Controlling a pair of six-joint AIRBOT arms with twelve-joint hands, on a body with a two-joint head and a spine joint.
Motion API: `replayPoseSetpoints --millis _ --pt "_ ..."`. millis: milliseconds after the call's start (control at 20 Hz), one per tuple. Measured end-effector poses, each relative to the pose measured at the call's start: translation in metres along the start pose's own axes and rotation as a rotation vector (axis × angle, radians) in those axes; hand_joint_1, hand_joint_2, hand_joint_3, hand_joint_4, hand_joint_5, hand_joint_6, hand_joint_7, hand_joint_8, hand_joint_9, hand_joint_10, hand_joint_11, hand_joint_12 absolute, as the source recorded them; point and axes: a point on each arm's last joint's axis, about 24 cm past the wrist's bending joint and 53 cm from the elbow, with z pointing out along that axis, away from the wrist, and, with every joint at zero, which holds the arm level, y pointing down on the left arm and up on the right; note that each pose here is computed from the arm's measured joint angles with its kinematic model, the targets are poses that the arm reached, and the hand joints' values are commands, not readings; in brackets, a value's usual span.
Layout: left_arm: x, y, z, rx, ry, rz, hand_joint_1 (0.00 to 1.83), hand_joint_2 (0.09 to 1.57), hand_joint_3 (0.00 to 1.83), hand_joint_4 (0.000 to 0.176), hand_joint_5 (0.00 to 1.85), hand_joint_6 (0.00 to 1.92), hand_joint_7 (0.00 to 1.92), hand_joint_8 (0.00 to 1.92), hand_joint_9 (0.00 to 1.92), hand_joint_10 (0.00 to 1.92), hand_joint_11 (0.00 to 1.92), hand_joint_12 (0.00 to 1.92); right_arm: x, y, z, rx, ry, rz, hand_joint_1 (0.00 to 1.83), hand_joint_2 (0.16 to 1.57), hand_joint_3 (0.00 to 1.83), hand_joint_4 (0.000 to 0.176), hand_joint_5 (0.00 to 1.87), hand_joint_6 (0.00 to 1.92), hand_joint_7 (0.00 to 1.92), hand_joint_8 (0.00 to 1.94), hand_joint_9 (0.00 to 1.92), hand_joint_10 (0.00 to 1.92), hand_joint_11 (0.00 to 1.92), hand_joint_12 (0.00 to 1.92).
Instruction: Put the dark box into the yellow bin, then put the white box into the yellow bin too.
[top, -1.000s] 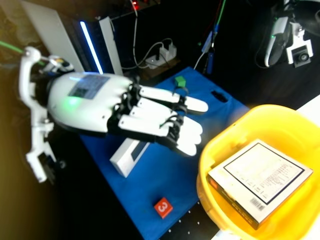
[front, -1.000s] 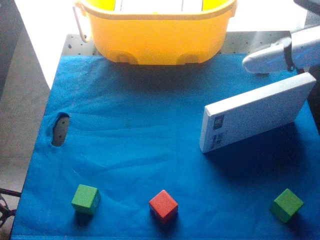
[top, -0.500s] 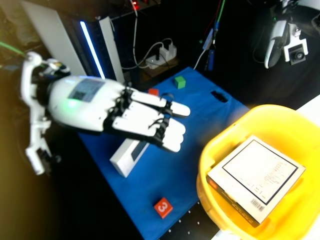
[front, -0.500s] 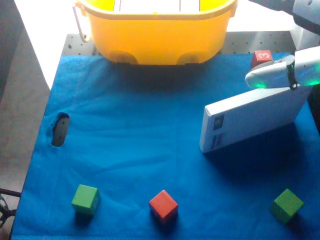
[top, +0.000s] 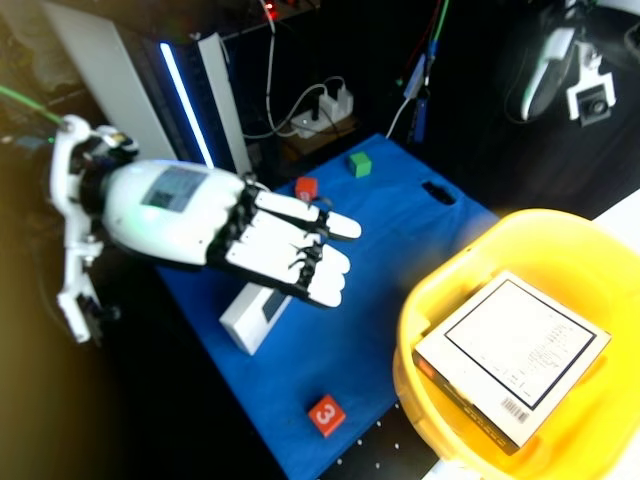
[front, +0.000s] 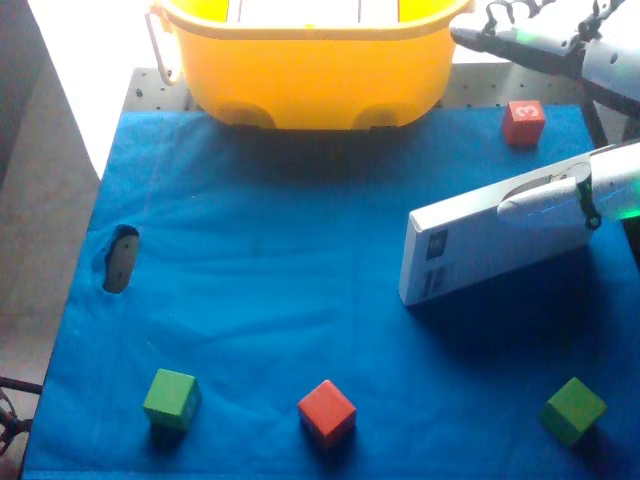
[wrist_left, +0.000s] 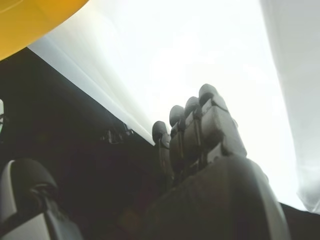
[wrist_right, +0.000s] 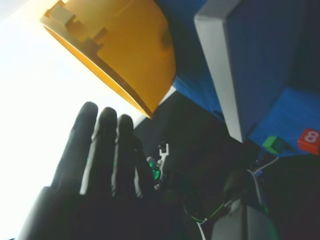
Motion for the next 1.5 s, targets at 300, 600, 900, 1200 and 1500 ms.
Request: replayPoseSetpoints --millis 300,600,900,1200,1500 --pt "-0.033 -0.029 -0.007 0.052 -0.051 0.023 1.1 0.94 0.0 0.07 0.2 0.01 0.46 1.08 0.77 1.82 0.88 1.89 0.015 0.002 -0.003 -0.002 0.035 0.003 0.3 0.84 0.0 0.009 0.06 0.0 0.31 0.0 0.28 0.0 0.21 0.12" --pt "-0.04 -0.035 -0.015 0.054 -0.052 0.066 1.06 1.1 0.0 0.001 0.14 0.01 0.2 0.06 0.15 0.54 0.01 1.47 0.038 -0.008 -0.012 0.031 0.092 0.024 0.43 0.82 0.0 0.016 0.07 0.01 0.32 0.02 0.28 0.01 0.2 0.12" --pt "-0.043 -0.042 -0.021 0.067 -0.054 0.079 0.85 1.13 0.0 0.023 0.05 0.01 0.06 0.0 0.06 0.0 0.0 0.35 0.054 -0.006 -0.006 0.025 0.119 0.049 0.78 0.87 0.0 0.0 0.13 0.01 0.36 0.01 0.37 0.01 0.24 0.13" --pt "-0.046 -0.05 -0.025 0.086 -0.06 0.084 1.06 1.09 0.0 0.0 0.22 0.0 0.23 0.0 0.32 0.0 0.0 1.07 0.06 -0.017 0.004 0.045 0.12 0.076 0.99 0.94 0.01 0.0 0.5 0.02 0.64 0.02 0.73 0.03 0.6 0.23" --pt "-0.047 -0.049 -0.025 0.082 -0.061 0.089 1.08 1.12 0.0 0.0 0.11 0.0 0.13 0.0 0.17 0.0 0.0 0.6 0.058 -0.024 0.006 0.062 0.11 0.095 1.28 1.06 0.0 0.0 1.01 0.77 1.2 0.79 1.25 0.61 0.97 1.24"
